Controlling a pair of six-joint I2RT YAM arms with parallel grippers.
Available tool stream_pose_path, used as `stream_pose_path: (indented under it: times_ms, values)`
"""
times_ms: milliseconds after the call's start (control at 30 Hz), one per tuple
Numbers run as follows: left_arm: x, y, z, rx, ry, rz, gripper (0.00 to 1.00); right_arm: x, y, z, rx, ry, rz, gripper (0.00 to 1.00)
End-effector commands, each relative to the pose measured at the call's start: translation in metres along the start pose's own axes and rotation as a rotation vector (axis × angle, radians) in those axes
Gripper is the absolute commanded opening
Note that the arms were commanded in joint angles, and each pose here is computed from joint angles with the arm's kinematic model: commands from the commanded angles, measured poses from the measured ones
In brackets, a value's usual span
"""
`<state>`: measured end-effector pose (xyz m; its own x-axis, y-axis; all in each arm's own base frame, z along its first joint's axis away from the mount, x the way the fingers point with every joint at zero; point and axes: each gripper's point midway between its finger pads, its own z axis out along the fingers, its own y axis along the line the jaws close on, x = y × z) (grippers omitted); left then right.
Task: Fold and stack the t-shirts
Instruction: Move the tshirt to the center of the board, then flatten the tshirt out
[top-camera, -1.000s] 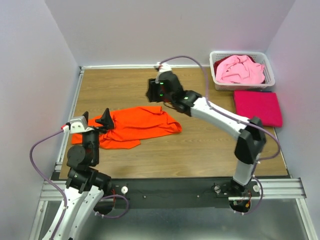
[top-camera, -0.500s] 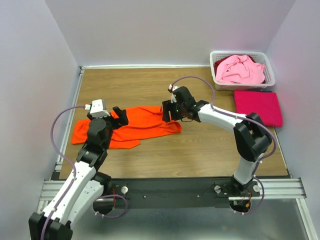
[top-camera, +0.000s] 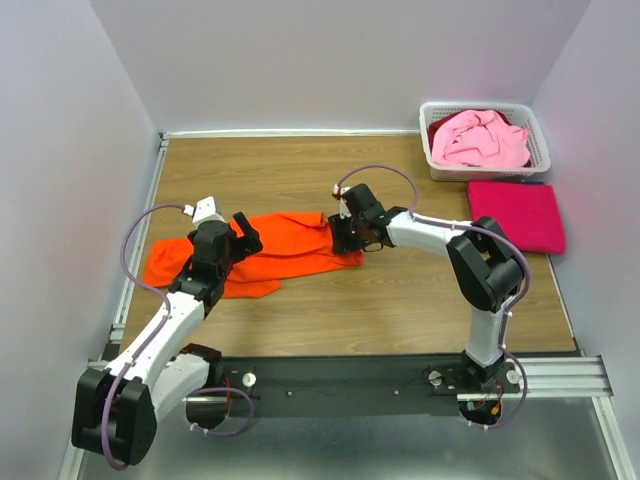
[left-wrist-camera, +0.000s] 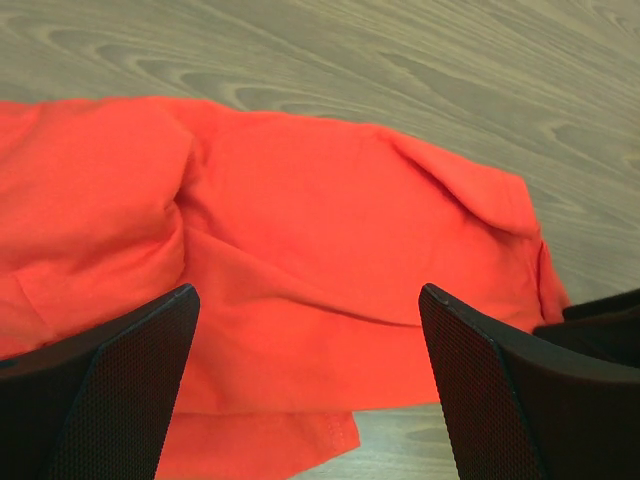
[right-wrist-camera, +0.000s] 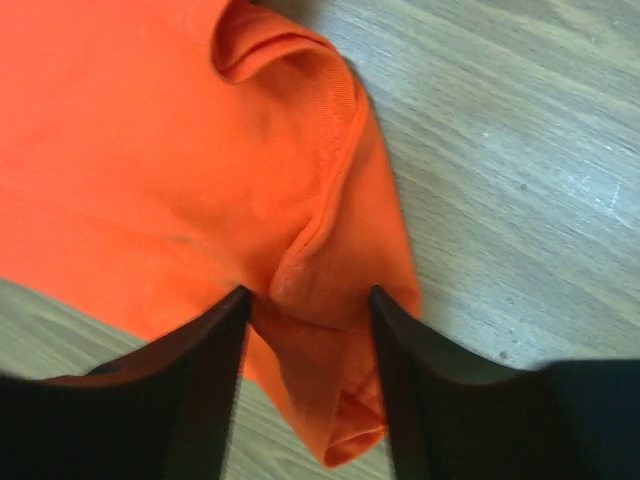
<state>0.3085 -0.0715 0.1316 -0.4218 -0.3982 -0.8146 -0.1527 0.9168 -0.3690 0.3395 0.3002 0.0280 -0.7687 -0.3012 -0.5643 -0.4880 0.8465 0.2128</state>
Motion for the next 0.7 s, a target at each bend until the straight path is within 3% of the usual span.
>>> stream_pose_path:
  times_ms: [0, 133, 300, 400, 667]
  values:
    - [-0.003, 0.007, 0.002, -0.01, -0.006, -0.088, 0.99, 0.017, -0.018, 0.011, 0.075, 0.049, -0.015, 0.37]
    - [-0.002, 0.019, 0.0, -0.05, -0.003, -0.123, 0.99, 0.015, -0.048, 0.006, 0.165, 0.033, 0.048, 0.01]
    - [-0.002, 0.032, -0.006, -0.089, -0.006, -0.145, 0.99, 0.017, -0.116, -0.022, 0.32, -0.026, 0.298, 0.01]
    - [0.001, 0.036, -0.006, -0.1, 0.004, -0.149, 0.99, 0.009, -0.135, -0.042, 0.357, -0.086, 0.366, 0.01]
    - [0.019, 0.021, 0.007, -0.029, 0.111, -0.145, 0.99, 0.015, -0.127, -0.049, 0.301, -0.092, 0.364, 0.01]
